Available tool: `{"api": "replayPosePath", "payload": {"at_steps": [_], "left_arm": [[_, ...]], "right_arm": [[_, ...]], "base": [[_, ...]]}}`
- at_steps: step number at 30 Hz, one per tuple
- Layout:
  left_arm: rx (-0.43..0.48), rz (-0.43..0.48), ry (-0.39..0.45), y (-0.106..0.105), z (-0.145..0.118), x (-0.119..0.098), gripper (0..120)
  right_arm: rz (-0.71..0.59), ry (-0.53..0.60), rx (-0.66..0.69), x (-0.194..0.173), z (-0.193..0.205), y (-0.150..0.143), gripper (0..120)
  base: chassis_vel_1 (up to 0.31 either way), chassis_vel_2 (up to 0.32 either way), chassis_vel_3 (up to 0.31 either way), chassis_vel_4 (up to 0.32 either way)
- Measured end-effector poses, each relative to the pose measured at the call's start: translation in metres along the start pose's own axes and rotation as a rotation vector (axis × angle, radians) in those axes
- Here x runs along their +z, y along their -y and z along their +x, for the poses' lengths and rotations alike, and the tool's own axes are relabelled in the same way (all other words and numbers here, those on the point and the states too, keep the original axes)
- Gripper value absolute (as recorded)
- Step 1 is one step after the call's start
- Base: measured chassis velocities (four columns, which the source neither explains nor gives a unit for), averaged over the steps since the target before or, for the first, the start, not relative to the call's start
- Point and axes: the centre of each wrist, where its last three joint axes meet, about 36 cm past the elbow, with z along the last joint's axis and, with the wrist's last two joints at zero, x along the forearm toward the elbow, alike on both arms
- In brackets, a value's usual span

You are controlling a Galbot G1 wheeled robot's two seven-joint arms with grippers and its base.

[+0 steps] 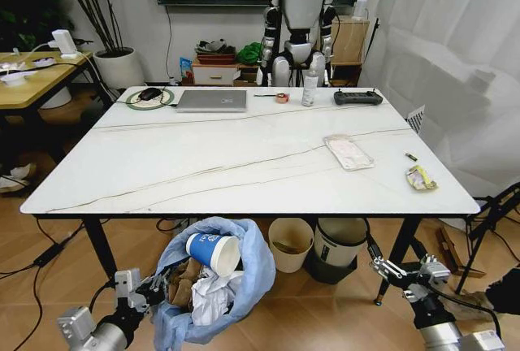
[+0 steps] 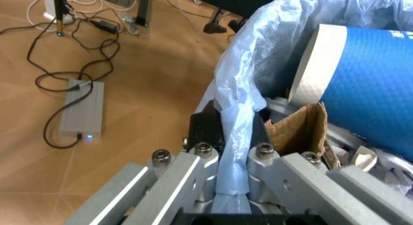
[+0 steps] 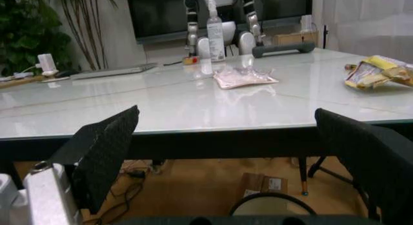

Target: Pick up the trash bin and place the trash from the table into it.

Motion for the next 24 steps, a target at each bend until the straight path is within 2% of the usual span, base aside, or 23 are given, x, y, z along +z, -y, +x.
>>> {"api": "replayPosePath", "payload": {"at_steps": [24], "left_arm": [[0.002, 0.003, -0.004, 0.0063, 0.003, 0.0025, 1]], "right_arm": [[0.0, 0.015, -0.019, -0.0021, -0.0022, 0.0052, 100]], "base": [[-0.111, -0.105, 0.11, 0.111]]}}
